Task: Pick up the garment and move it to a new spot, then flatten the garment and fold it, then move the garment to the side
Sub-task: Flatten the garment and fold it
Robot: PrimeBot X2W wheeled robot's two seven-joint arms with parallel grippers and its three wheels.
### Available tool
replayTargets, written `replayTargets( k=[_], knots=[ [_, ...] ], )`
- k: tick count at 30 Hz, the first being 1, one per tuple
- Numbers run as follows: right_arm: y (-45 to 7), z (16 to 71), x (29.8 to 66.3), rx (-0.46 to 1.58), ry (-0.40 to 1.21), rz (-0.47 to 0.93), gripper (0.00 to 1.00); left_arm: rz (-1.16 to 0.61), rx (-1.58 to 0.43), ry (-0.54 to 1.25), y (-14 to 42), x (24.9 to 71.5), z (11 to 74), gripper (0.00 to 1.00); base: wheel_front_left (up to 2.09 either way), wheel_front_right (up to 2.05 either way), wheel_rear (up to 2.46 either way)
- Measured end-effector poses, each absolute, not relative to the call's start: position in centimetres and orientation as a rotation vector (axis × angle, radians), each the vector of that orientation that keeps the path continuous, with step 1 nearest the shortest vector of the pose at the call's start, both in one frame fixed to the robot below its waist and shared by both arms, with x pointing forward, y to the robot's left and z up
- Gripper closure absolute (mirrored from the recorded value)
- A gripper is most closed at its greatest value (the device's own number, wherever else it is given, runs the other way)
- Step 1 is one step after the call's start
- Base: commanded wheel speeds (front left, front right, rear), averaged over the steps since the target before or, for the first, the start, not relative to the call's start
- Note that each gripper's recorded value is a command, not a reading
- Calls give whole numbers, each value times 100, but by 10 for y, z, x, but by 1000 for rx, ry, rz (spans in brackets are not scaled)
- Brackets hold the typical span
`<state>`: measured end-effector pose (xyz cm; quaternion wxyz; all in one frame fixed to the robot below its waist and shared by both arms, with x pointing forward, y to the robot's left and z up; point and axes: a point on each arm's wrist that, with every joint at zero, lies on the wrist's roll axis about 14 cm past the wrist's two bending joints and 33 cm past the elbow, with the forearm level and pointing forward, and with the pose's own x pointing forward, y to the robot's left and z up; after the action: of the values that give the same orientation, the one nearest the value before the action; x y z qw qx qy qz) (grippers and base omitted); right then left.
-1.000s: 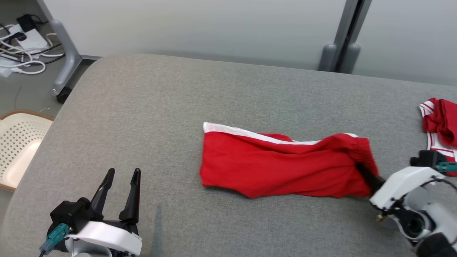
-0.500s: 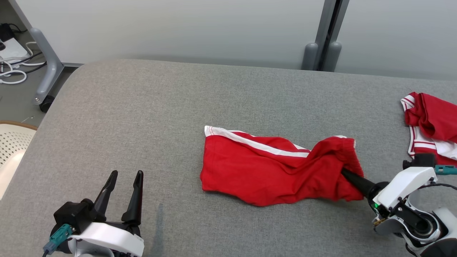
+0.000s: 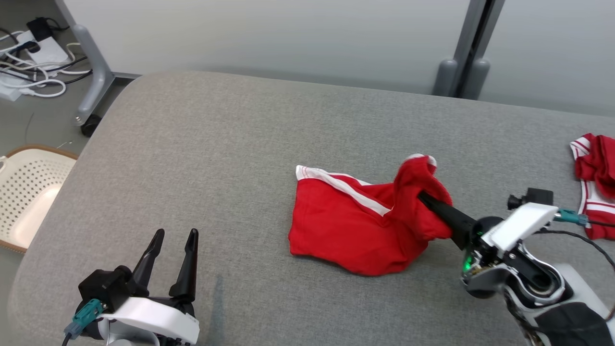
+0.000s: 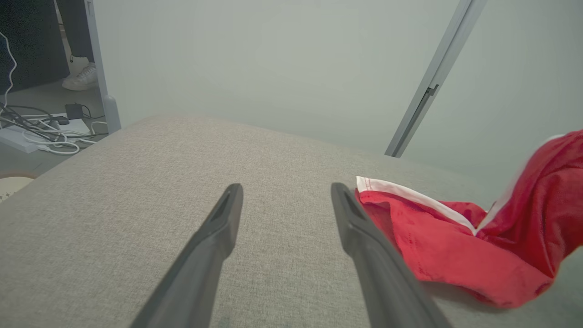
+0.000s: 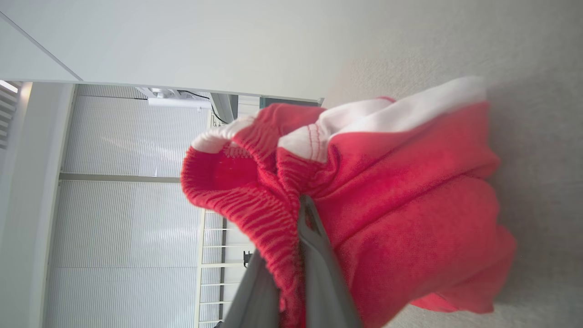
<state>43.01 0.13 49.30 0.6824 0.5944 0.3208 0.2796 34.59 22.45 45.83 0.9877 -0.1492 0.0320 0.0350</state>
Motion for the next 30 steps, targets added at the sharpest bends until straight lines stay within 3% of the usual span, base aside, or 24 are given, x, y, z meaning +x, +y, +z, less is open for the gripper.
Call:
replayTargets(
  k=[7,19,30],
  knots=[
    [46,497,436,1318,754,672,100,106,-312,68,232,339,456,0,0,0,0],
    [91,477,443,1235,834,635,100,164,-317,74,245,326,453,0,0,0,0],
    [125,456,423,1141,957,679,100,174,-316,79,247,327,452,0,0,0,0]
  ],
)
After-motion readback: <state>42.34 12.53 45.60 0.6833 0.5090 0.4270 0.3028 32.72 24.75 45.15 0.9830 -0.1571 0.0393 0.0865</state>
